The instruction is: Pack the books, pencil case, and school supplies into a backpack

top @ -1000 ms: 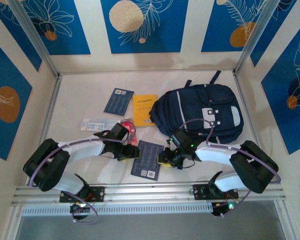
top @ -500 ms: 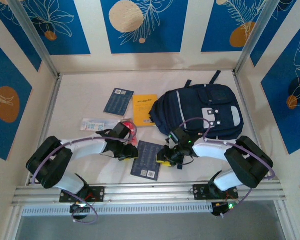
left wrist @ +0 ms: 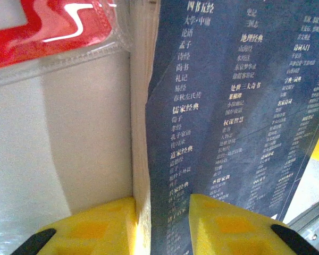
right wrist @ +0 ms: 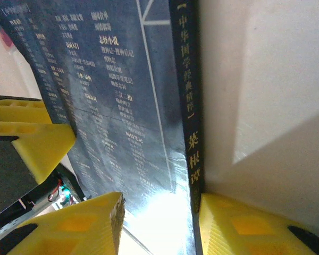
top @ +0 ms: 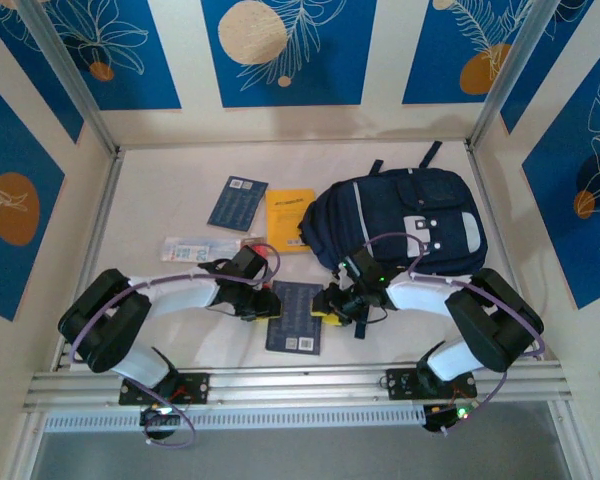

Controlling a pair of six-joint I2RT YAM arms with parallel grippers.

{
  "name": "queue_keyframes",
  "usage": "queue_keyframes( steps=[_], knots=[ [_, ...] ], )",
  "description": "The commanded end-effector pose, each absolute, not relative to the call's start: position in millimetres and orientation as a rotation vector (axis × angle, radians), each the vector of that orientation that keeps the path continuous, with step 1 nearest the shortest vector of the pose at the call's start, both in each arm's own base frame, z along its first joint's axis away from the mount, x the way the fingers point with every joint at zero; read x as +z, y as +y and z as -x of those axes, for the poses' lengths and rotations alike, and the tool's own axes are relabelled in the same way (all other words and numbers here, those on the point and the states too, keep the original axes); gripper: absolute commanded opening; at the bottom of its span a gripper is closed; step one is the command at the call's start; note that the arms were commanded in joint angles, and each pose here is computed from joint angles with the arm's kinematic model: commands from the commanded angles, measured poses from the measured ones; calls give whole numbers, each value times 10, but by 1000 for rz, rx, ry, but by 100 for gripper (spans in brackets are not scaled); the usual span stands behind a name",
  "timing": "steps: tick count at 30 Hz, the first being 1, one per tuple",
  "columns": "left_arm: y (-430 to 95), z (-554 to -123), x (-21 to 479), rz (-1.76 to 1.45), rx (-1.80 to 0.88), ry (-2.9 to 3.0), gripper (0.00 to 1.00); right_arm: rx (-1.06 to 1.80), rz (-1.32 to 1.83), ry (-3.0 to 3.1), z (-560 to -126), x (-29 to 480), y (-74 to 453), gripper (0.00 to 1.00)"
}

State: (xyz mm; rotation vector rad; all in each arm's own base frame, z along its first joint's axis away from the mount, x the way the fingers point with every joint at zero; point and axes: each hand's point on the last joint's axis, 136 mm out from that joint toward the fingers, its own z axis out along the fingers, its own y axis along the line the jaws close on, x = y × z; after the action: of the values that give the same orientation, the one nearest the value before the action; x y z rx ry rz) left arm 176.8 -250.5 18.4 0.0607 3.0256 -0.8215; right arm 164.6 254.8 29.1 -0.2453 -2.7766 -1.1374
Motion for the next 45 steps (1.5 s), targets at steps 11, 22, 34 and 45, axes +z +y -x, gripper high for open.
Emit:
queue_keyframes(
  steps=[11,22,34,45],
  knots=[
    [-3048,-1531,358,-248,-1269,2928,26,-1569,69,-2502,-1520,708,2736,45],
    [-3098,-1505,406,-262,-1344,2907,24,-1705,-4,-2500,-1553,802,2784,46],
    [-3146,-1422,445,-286,-1450,2896,14,-1769,-137,-2483,-1528,905,2937,46],
    [-3181,-1403,844,-334,-1573,2765,0,-1311,58,-2815,-1539,329,2434,44]
  ],
)
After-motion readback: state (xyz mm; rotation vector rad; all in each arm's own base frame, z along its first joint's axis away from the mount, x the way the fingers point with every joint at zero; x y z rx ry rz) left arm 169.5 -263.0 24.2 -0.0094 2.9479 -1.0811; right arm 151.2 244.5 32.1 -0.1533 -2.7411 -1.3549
